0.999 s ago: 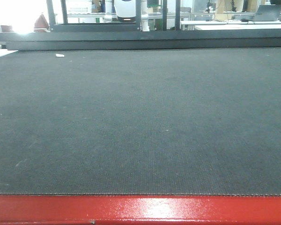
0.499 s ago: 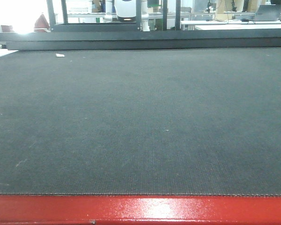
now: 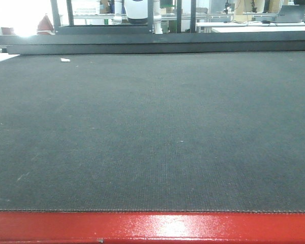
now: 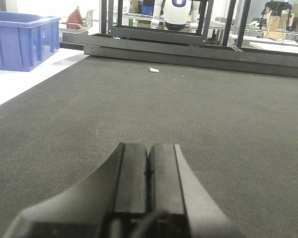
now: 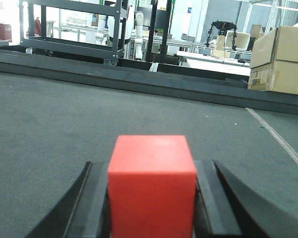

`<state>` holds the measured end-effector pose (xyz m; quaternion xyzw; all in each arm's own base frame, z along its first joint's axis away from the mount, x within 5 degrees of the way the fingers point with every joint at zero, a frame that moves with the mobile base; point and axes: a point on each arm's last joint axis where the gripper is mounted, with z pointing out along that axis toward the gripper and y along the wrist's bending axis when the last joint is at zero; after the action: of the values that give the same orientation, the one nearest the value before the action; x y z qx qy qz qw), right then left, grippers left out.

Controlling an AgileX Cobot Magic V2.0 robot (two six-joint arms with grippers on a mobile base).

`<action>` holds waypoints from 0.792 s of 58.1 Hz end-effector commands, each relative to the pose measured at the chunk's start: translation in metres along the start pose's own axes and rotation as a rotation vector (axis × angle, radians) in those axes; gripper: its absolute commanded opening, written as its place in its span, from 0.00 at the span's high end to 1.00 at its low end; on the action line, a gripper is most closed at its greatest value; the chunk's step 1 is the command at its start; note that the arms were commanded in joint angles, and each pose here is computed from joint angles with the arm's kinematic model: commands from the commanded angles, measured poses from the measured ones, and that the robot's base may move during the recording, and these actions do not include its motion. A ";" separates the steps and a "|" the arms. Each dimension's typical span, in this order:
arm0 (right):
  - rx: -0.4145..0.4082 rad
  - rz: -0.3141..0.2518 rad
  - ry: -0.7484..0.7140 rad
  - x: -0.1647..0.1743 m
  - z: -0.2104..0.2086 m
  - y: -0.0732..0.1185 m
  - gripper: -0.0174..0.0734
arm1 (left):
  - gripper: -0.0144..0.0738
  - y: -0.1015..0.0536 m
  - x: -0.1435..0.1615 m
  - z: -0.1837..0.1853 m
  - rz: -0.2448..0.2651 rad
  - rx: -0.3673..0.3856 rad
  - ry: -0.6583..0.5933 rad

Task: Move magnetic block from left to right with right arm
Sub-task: 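Raise the held red cube clear of the table with the right gripper, then drive the base to the other table holding the cube in the right gripper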

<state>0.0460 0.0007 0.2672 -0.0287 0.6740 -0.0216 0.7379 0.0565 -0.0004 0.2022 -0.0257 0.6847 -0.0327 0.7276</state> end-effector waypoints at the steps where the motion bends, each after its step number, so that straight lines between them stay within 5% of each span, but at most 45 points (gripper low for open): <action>1: 0.015 -0.003 -0.101 -0.016 -0.001 -0.002 0.61 | 0.97 0.000 -0.006 -0.001 -0.011 0.008 -0.090; 46: 0.015 -0.003 -0.101 -0.016 -0.001 -0.002 0.61 | 0.97 0.000 -0.006 -0.001 -0.011 0.008 -0.090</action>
<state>0.0460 0.0007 0.2670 -0.0285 0.6746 -0.0213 0.7373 0.0565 -0.0004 0.2022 -0.0257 0.6847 -0.0327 0.7276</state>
